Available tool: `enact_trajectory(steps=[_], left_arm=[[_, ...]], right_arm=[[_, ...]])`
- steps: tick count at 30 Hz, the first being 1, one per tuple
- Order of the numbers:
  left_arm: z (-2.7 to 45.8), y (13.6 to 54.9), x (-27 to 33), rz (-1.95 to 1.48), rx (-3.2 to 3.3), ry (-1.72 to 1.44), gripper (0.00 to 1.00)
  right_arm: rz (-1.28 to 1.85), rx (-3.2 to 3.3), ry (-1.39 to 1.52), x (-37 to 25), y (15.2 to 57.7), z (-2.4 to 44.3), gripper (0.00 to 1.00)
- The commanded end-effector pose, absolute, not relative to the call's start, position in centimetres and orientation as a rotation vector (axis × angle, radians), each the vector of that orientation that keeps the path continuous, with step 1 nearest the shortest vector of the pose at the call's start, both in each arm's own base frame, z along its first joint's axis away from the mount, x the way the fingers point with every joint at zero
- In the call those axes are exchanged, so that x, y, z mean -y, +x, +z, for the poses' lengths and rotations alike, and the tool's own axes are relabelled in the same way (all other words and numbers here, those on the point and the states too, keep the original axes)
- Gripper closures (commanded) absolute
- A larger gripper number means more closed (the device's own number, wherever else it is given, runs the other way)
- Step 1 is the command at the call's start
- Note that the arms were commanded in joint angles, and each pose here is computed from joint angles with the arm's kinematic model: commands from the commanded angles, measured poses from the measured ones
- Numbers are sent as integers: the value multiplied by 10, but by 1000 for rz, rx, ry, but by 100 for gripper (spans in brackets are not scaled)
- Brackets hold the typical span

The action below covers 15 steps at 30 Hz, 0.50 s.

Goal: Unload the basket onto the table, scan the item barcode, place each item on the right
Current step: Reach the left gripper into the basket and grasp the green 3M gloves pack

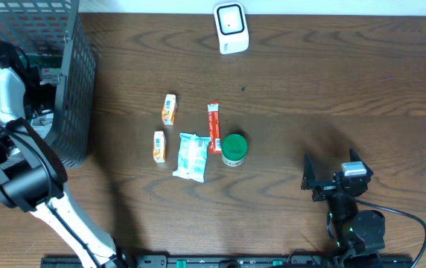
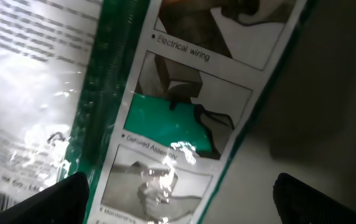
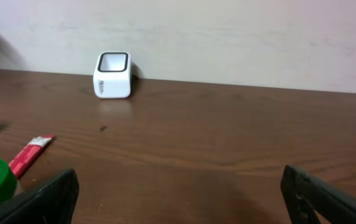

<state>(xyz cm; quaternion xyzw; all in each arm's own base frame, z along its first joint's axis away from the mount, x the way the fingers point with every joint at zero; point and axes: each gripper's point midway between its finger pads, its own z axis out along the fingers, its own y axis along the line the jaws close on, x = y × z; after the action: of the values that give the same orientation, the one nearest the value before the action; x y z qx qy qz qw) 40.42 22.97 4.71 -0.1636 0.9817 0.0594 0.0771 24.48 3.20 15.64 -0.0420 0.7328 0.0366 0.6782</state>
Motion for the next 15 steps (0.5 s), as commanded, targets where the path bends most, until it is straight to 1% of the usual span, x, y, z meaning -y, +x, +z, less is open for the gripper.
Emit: enact_trajectory(steps=[1, 6, 11, 12, 14, 15], left_arm=[[25, 395, -235, 208, -3004, -474, 5], [9, 390, -241, 255, -3041, -482, 5], [21, 376, -281, 642, -2983, -675, 6], [23, 375, -284, 672, -2974, -688, 8], [23, 375, -283, 668, -2971, -692, 17], [23, 375, -283, 666, -2971, -692, 25]], right_arm=[[84, -1650, -70, -29, 245, 155, 1], [84, -1651, -70, -29, 245, 155, 1], [84, -1651, -71, -29, 245, 155, 1], [84, -1650, -70, -29, 245, 155, 1], [84, -1651, -70, -29, 245, 155, 1], [84, -1650, -70, -29, 245, 155, 1]])
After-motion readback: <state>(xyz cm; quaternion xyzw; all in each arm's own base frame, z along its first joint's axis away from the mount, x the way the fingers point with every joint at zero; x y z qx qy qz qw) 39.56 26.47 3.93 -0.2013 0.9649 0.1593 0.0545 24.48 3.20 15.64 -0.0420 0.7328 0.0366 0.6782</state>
